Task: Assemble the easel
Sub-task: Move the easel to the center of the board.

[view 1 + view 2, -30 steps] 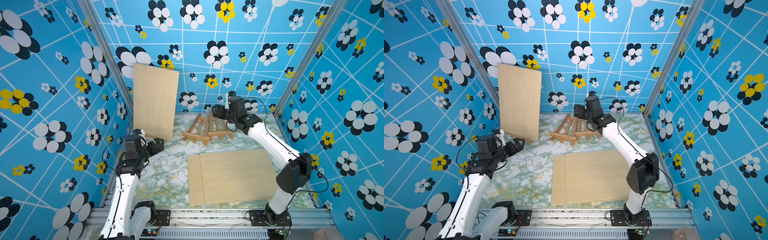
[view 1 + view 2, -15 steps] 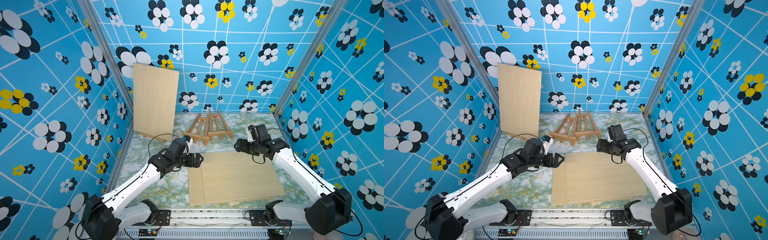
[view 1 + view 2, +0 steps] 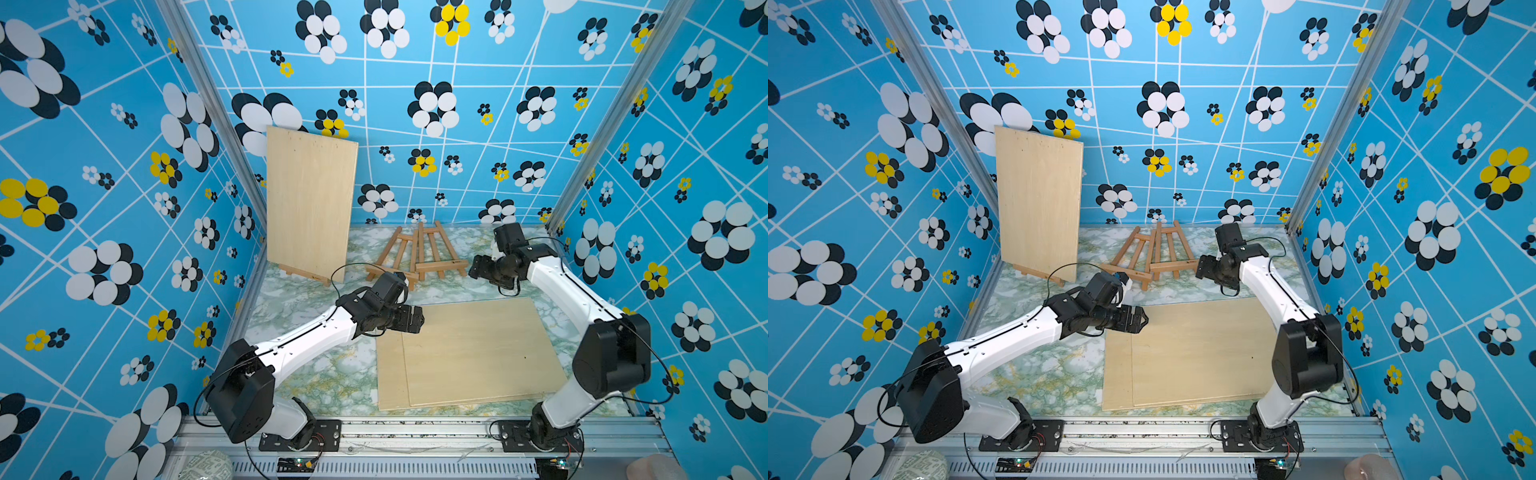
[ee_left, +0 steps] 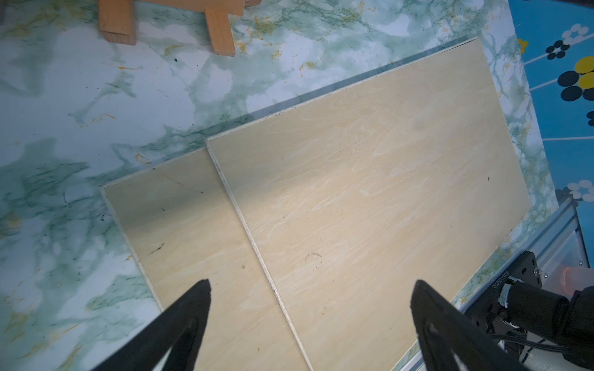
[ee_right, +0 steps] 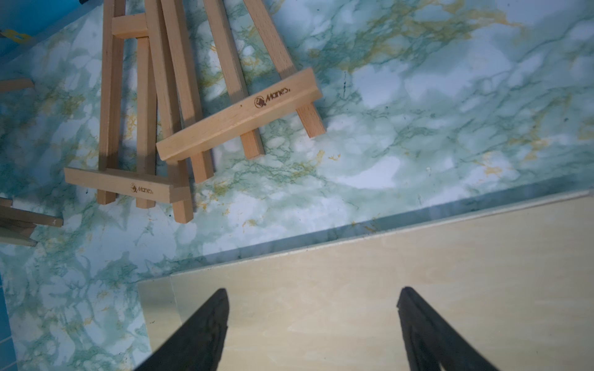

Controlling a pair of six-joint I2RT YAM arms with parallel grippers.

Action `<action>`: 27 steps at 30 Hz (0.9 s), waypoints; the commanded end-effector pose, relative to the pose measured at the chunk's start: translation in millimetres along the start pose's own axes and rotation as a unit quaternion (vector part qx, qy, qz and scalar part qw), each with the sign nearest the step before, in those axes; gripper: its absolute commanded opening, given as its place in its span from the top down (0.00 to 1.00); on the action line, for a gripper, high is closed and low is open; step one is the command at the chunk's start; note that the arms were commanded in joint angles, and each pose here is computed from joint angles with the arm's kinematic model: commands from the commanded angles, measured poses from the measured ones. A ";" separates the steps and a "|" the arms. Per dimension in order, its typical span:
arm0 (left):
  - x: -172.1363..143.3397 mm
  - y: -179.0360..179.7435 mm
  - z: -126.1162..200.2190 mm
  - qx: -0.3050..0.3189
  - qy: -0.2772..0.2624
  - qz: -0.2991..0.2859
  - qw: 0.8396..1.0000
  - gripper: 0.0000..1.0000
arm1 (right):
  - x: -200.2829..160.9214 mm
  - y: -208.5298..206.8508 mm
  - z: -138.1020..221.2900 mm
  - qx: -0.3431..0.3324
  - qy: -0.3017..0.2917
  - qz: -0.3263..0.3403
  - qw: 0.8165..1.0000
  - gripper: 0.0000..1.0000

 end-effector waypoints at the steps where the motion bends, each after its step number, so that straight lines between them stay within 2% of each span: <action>1: 4.4 -0.1 -0.6 0.009 0.002 -0.004 1.000 0.01 | 16.5 10.1 -15.4 -0.002 0.030 0.022 0.999 0.16; 5: 1.6 7.2 -1.9 0.012 0.011 0.002 1.000 0.01 | 36.5 23.3 -33.0 0.006 0.054 0.030 0.998 0.18; 8: -2.8 15.2 -2.1 0.013 0.013 0.014 1.000 0.01 | 45.3 28.3 -38.6 0.011 0.047 0.032 0.998 0.18; 14: -8.8 28.4 -2.6 0.007 0.010 0.041 0.999 0.01 | 54.8 27.4 -51.2 -0.016 0.054 0.043 0.997 0.19; 21: -17.9 39.1 -10.8 -0.022 0.012 0.078 0.997 0.01 | 59.1 53.3 -55.2 0.075 0.052 0.040 0.995 0.21; 25: -21.5 42.2 -9.6 -0.017 0.012 0.081 0.996 0.01 | 61.9 60.6 -59.4 0.094 0.056 0.035 0.993 0.22; 27: -22.9 43.3 -8.4 -0.016 0.011 0.082 0.996 0.01 | 60.2 63.9 -75.2 0.106 0.071 0.032 0.991 0.23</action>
Point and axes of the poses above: each gripper's point midway between its finger pads, its own z axis back along the fingers, its own y axis along the line the jaws close on, x = y × z, the point moved 7 cm from there along z, back along the fingers, and after that the axes turned 3 degrees about -z, right-handed, at the moved point
